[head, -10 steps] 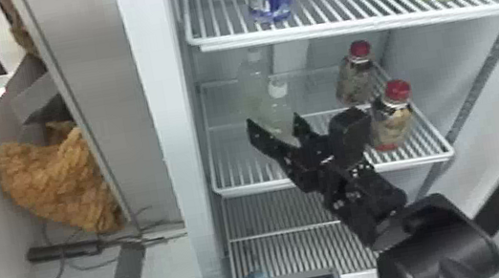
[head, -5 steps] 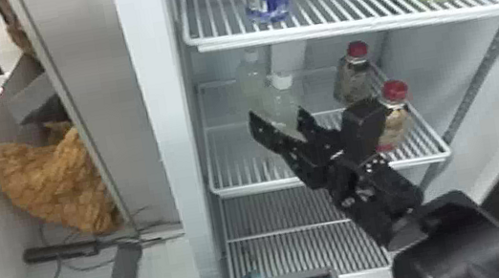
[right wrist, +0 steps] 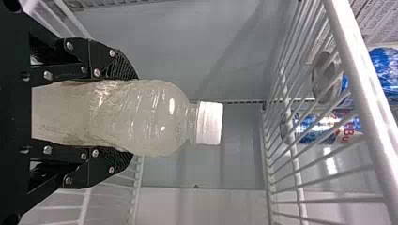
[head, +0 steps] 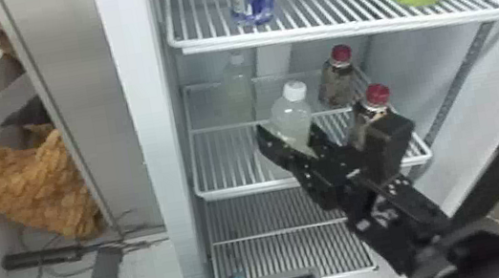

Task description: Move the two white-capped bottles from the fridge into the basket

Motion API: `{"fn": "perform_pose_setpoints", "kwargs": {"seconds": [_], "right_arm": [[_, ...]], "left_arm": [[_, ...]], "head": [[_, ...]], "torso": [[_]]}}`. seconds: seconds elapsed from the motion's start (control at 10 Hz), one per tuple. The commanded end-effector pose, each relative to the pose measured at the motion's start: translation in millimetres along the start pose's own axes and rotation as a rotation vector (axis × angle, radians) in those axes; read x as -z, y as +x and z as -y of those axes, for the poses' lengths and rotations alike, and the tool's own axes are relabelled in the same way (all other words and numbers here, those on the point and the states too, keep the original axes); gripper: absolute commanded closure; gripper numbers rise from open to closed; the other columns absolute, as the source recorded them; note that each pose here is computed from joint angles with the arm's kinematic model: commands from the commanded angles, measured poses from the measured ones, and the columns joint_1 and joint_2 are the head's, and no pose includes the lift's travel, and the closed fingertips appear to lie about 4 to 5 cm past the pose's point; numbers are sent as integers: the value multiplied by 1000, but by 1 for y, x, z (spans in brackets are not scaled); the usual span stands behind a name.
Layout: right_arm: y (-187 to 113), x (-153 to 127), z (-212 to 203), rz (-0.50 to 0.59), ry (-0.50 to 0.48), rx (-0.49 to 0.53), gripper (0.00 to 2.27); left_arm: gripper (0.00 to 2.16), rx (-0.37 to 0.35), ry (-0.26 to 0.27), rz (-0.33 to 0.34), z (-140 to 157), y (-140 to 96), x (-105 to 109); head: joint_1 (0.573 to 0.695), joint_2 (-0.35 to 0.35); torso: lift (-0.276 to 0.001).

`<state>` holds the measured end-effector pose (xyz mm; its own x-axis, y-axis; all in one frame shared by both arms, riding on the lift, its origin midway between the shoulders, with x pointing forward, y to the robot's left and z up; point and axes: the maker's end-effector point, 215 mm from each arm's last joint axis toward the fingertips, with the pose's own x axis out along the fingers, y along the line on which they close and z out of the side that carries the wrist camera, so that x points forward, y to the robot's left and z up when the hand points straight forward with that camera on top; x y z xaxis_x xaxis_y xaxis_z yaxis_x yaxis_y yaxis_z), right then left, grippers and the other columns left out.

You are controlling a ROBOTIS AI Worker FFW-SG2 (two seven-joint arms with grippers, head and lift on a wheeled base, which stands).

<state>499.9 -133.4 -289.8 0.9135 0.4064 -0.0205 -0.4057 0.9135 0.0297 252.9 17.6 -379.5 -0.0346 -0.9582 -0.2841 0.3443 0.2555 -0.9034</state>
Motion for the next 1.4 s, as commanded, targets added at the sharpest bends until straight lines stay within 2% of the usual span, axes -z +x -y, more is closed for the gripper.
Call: {"fn": "perform_pose_setpoints", "kwargs": {"seconds": [0.0, 0.3, 0.6, 1.0, 1.3], "right_arm": [[-27, -9, 0, 1, 26, 16, 838], [-67, -27, -15, -40, 54, 8, 838], [-102, -20, -23, -156, 71, -10, 838], [-148, 27, -42, -414, 132, -65, 838], [-153, 59, -70, -547, 190, -162, 838]], "left_arm": [[1170, -3, 0, 1, -1, -1, 0], [1170, -4, -1, 5, -1, -2, -1], [1170, -6, -1, 8, -2, -3, -2], [1170, -21, -1, 13, -6, -6, -4], [1170, -26, -4, 18, -8, -7, -5]], "head": [[695, -167], [695, -201], [695, -218], [695, -239], [695, -235]], "torso": [[-260], [-260], [-260], [-260], [-260]]}}
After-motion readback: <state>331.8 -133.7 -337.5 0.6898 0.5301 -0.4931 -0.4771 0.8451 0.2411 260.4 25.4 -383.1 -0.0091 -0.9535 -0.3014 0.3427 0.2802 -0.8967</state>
